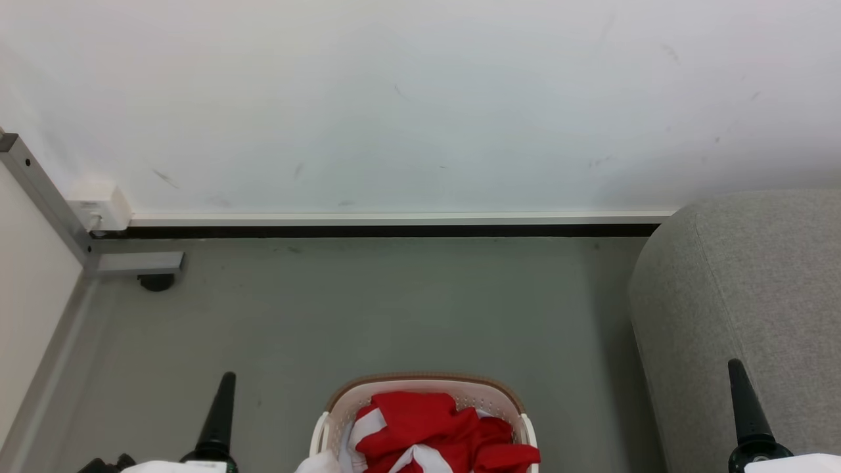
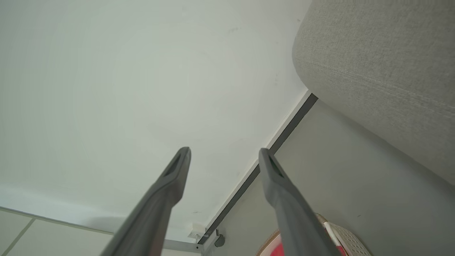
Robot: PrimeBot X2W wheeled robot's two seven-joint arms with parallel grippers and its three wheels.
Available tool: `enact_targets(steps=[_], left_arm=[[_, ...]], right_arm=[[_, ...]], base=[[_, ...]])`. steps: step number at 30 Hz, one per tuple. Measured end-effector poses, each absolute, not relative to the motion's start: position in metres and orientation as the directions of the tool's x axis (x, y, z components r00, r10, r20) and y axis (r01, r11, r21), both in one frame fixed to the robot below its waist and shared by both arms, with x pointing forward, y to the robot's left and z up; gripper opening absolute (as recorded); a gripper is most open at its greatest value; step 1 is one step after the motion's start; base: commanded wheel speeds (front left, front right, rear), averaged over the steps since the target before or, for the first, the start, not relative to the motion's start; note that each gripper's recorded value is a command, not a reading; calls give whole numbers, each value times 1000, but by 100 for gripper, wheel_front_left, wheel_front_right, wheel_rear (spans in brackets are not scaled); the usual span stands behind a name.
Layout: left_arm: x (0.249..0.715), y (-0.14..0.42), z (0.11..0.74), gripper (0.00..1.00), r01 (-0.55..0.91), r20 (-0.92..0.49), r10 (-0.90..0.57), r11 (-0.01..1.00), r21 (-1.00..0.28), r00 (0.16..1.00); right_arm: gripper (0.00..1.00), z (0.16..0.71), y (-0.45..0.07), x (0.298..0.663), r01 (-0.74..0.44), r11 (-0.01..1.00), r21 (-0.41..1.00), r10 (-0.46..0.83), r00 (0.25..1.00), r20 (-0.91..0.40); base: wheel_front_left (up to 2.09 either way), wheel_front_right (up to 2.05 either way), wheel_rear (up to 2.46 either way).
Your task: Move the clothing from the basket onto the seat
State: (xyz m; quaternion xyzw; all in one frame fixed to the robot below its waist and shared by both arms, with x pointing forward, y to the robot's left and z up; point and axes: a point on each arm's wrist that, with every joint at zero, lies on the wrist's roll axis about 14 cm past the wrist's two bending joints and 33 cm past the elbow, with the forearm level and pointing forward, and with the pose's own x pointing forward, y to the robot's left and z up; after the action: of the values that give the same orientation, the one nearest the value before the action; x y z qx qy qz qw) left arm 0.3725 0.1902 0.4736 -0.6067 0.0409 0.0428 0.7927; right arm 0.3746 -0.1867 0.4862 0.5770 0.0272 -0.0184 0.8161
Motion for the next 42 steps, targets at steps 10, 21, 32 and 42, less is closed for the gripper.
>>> enact_targets(steps=[10, 21, 32, 42], left_arm=[[370, 186, 475, 100, -109, -114, 19, 472, -875, 993], [370, 186, 482, 100, -87, -88, 30, 630, -772, 996], [367, 182, 482, 100, -67, -75, 24, 753, -655, 997], [367, 180, 484, 100, -50, -57, 21, 829, -558, 998]], right_arm=[[100, 489, -181, 373, 39, 494, 869, 14, 999, -52], [100, 489, -174, 373, 11, 640, 768, 36, 998, -44], [100, 491, -172, 372, -19, 745, 667, 48, 999, -25], [100, 493, -169, 370, -43, 818, 573, 59, 998, -10]], base=[[0, 0, 0], [0, 0, 0], [0, 0, 0], [0, 0, 0]])
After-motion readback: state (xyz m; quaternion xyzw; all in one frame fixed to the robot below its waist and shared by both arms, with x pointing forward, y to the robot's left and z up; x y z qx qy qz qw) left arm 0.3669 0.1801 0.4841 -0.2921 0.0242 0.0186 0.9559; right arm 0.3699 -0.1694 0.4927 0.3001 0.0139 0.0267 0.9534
